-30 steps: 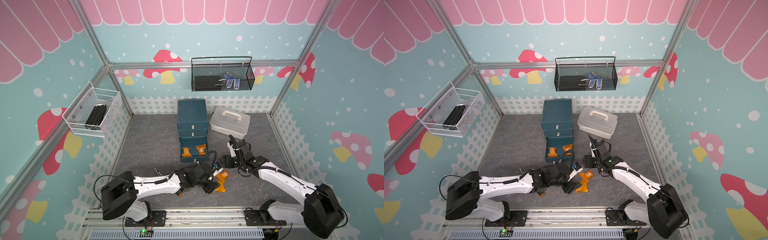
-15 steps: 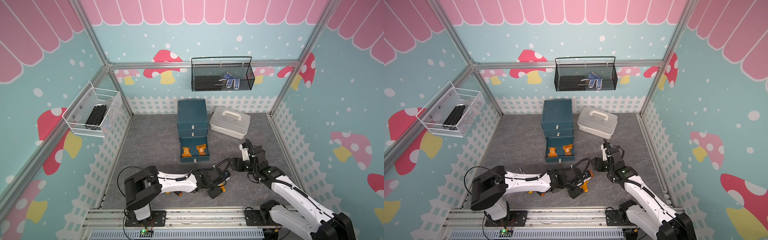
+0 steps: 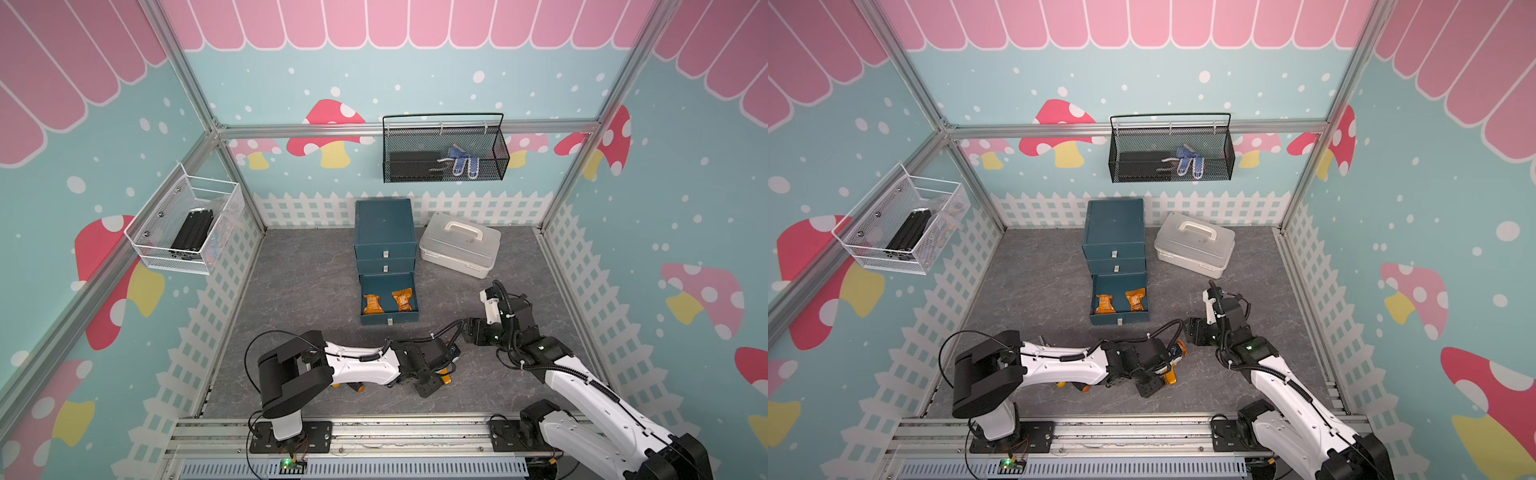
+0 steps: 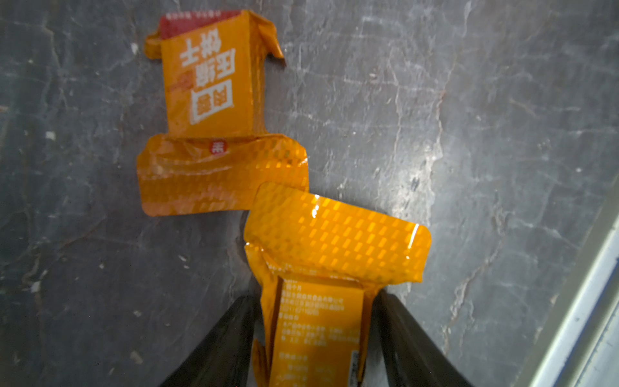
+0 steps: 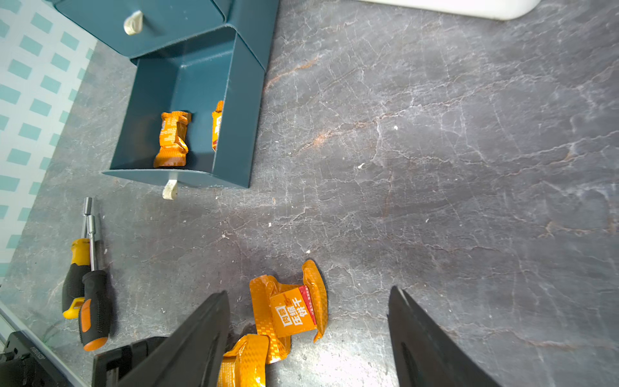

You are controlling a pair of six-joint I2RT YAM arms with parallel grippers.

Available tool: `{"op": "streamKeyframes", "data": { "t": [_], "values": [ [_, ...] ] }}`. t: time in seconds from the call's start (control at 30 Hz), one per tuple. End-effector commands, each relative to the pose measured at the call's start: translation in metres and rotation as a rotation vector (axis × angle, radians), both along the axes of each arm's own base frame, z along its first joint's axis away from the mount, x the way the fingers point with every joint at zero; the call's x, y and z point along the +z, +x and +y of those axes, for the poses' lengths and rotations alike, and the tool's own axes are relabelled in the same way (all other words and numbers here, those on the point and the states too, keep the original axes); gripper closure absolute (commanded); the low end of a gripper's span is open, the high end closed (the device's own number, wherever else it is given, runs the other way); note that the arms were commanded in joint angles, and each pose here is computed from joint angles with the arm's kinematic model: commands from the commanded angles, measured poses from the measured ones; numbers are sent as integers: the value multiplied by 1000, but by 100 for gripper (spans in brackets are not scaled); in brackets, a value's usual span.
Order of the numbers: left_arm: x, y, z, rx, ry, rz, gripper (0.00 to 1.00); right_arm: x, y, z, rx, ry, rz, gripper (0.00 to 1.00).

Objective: Place the cookies into the drawer by color
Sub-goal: Pick up the cookie at the center of the board.

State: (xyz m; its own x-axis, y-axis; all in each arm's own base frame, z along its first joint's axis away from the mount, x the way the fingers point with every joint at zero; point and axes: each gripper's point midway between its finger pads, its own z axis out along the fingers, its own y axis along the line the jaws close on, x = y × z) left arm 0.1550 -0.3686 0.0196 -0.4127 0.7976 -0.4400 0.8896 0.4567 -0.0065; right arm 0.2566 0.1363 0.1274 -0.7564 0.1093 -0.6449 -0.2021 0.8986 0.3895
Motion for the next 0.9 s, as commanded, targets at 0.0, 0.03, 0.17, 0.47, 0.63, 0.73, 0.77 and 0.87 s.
{"op": "streamKeyframes", "data": {
  "t": [0.0, 0.03, 0.17, 0.47, 0.63, 0.73, 0.77, 0.87],
  "values": [
    [-3, 3, 6, 8, 46, -25, 41, -1, -1, -2, -3, 1, -8, 23],
    [-2, 5, 6, 8, 45, -35, 42, -1, -1, -2, -2, 2, -7, 23],
    [-7, 1, 0, -8, 48, -4, 47, -3, -2, -2, -1, -2, -1, 23],
    [2, 4, 4, 36, 41, -6, 62, -3, -3, -1, 2, 9, -3, 23],
    [23, 25, 7, 162, 10, -94, 62, -7, -3, 2, 5, 23, 9, 23],
    [40, 31, 8, 233, -36, -117, 60, -3, -1, 13, 48, 68, 4, 23],
    [46, 32, 8, 255, -55, -119, 60, -1, -1, 17, 59, 85, 3, 23],
    [62, 37, 10, 314, -99, -134, 60, 6, 1, 26, 89, 137, -19, 23]
  ]
}}
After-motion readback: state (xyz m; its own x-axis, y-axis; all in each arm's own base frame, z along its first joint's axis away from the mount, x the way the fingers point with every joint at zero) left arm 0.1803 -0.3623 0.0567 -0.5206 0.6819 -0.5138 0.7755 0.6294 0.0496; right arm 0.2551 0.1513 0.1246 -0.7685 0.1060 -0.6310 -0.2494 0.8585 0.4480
